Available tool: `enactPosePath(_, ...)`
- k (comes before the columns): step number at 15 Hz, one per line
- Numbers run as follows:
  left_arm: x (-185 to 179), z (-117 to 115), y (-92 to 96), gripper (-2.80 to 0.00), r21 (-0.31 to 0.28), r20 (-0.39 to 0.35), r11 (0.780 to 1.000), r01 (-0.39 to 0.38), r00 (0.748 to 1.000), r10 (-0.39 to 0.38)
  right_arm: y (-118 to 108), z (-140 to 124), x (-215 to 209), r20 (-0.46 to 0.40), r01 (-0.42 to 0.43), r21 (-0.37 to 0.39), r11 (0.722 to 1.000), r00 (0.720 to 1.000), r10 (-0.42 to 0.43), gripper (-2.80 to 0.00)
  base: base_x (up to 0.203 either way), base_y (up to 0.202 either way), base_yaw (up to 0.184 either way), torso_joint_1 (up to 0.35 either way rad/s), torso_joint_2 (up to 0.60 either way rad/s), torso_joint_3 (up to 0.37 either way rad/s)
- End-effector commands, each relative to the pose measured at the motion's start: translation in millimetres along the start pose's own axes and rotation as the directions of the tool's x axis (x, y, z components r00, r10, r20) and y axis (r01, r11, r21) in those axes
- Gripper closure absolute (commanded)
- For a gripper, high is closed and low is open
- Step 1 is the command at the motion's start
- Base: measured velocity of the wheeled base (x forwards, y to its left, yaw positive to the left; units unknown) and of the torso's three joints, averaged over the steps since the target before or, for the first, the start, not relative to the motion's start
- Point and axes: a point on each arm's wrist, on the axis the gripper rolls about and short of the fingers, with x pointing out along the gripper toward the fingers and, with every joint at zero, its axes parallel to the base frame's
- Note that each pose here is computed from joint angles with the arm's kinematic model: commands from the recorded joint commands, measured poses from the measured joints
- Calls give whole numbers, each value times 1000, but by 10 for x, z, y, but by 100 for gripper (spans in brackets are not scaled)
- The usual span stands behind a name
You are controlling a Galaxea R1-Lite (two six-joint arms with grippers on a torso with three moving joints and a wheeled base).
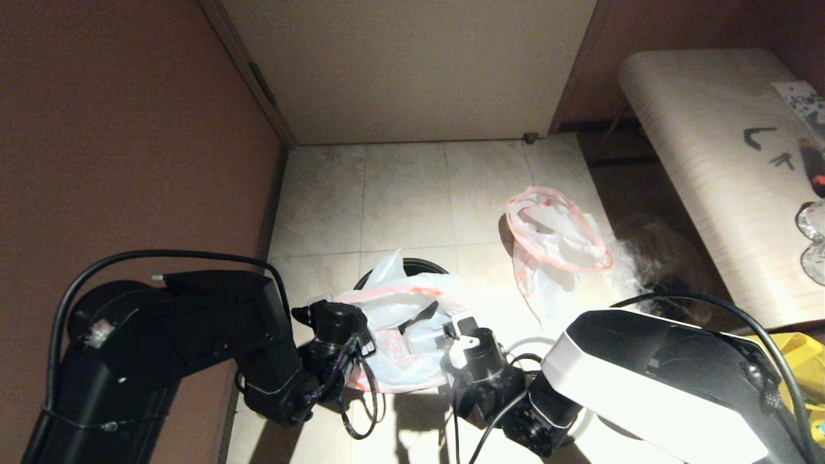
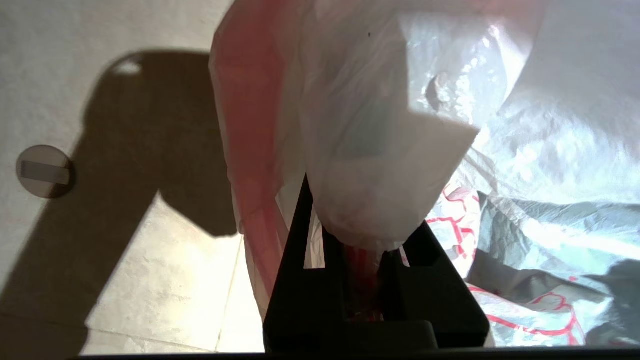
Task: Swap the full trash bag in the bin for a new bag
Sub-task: Put the new garbage bag on the trash can
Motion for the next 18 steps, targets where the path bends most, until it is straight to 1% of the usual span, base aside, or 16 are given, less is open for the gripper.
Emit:
enactPosePath(1, -1, 69, 8, 0, -23, 28, 1000, 2, 1000, -1, 32, 198, -127, 48, -18, 11, 1000, 999, 17, 0, 0, 0, 0, 0, 0, 0)
enactPosePath(2, 14, 111, 10, 0, -35, 50, 999, -13, 999, 15, 53, 221, -127, 57, -22, -9, 1000, 998, 23, 0, 0, 0, 0, 0, 0, 0)
enactPosePath(4, 47, 230, 18, 0, -76, 112, 995, -64, 991, 73, 108, 262, -62, 81, -34, -33, 999, 996, 37, 0, 0, 0, 0, 0, 0, 0)
enactPosePath(7, 55, 274, 12, 0, -96, 129, 993, -66, 989, 78, 225, 378, 134, 133, -40, -49, 998, 990, 46, 0, 0, 0, 0, 0, 0, 0)
enactPosePath(8, 89, 284, -9, 0, -104, 141, 992, -71, 986, 86, 261, 371, 201, 118, -42, -67, 997, 992, 49, 0, 0, 0, 0, 0, 0, 0)
enactPosePath(9, 144, 248, -11, 0, -105, 147, 990, -95, 983, 110, 288, 351, 252, 90, -46, -86, 995, 994, 53, 0, 0, 0, 0, 0, 0, 0)
enactPosePath(10, 173, 239, -18, 0, -107, 154, 989, -105, 981, 121, 307, 284, 286, 68, -49, -98, 994, 996, 56, 0, 0, 0, 0, 0, 0, 0)
enactPosePath(12, 173, 226, -11, 0, -104, 148, 989, -107, 982, 121, 314, 199, 377, 60, -44, -99, 994, 997, 51, 0, 0, 0, 0, 0, 0, 0)
enactPosePath(14, 186, 216, -6, 0, -103, 145, 989, -108, 982, 122, 264, 179, 480, 66, -29, -85, 996, 997, 35, 0, 0, 0, 0, 0, 0, 0)
enactPosePath(15, 184, 214, -3, 0, -102, 144, 989, -109, 982, 123, 253, 192, 478, 70, -26, -80, 996, 997, 32, -155, 0, 0, 0, 0, 0, 0)
enactPosePath(16, 184, 214, -4, 0, -102, 144, 989, -109, 982, 123, 246, 200, 468, 75, -20, -79, 997, 997, 26, -280, 0, 0, 0, 0, 0, 0)
enactPosePath(18, 183, 213, -5, 0, -102, 144, 989, -108, 982, 122, 222, 315, 356, 93, -23, -72, 997, 995, 29, -280, 0, 0, 0, 0, 0, 0)
